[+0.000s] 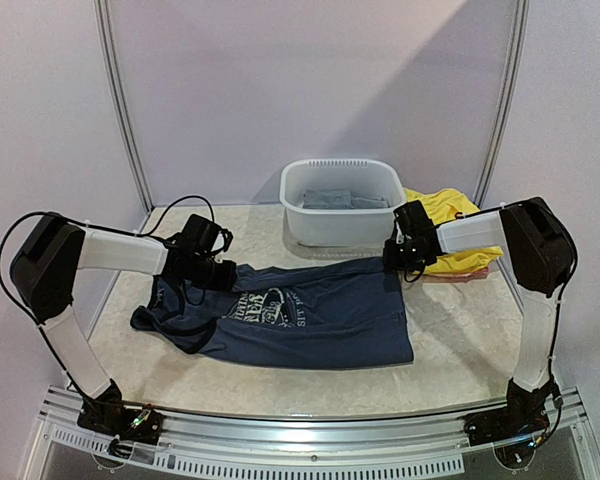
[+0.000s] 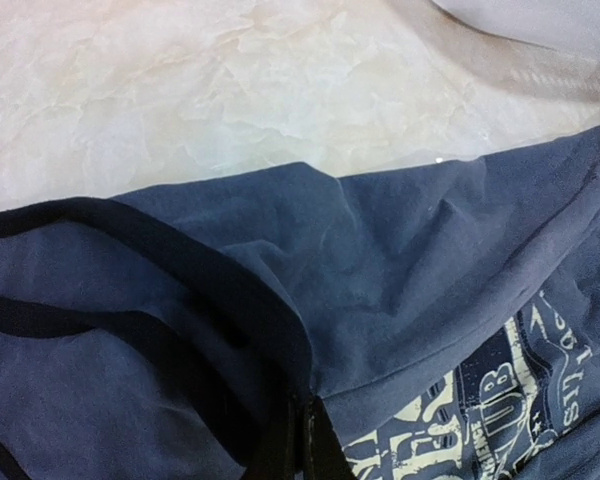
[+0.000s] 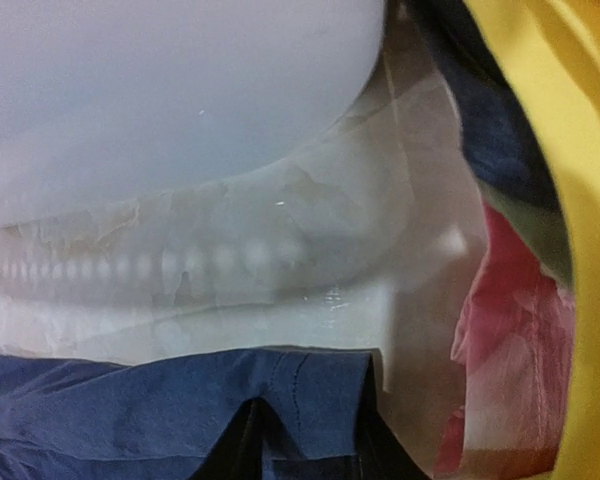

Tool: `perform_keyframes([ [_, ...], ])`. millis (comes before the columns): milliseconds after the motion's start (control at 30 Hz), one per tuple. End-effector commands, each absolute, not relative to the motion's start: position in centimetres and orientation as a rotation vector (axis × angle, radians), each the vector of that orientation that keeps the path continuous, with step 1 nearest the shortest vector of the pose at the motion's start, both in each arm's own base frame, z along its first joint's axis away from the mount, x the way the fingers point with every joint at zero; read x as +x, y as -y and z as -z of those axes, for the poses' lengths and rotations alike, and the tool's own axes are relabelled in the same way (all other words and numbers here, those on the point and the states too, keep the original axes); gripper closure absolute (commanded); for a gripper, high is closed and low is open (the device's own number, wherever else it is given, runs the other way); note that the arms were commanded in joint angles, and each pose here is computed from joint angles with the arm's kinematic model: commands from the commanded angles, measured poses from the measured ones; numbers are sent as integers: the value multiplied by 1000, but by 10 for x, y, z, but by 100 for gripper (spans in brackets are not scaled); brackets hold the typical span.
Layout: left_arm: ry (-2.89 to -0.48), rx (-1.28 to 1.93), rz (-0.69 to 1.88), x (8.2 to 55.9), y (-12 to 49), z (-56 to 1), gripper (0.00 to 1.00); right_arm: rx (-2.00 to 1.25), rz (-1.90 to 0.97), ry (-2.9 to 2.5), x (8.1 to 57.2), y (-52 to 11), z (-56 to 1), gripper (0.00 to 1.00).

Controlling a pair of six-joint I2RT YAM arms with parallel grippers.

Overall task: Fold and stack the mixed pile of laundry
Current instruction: Pick up the 1/3-folded tank top from the center of the board.

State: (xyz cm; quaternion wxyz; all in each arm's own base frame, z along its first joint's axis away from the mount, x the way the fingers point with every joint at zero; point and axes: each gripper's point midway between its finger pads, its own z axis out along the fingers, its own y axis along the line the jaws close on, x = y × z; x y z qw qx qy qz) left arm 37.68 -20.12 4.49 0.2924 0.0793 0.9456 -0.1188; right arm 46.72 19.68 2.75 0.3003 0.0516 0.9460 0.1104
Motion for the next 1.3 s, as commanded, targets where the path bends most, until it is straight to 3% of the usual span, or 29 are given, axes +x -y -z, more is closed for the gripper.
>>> perform_keyframes([
  [0, -2521, 236, 295, 380, 206, -42, 100, 133, -255, -2508, 474, -193, -20, 75],
  [200, -2522, 235, 295, 382, 207, -42, 100, 129, -255, -2511, 476, -194, -20, 88],
  [400, -2520, 224, 274, 388, 207, -52, 100, 140, -262, -2515, 473, -193, -36, 91],
  [567, -2520, 215, 250, 395, 207, -63, 100, 136, -304, -2526, 465, -196, -57, 100],
  [967, -2511, 210, 194, 416, 207, -84, 100, 94, -512, -2573, 423, -209, -98, 100],
  [1267, -2536, 180, 183, 398, 196, -88, 100, 88, -539, -2643, 384, -200, -97, 100],
])
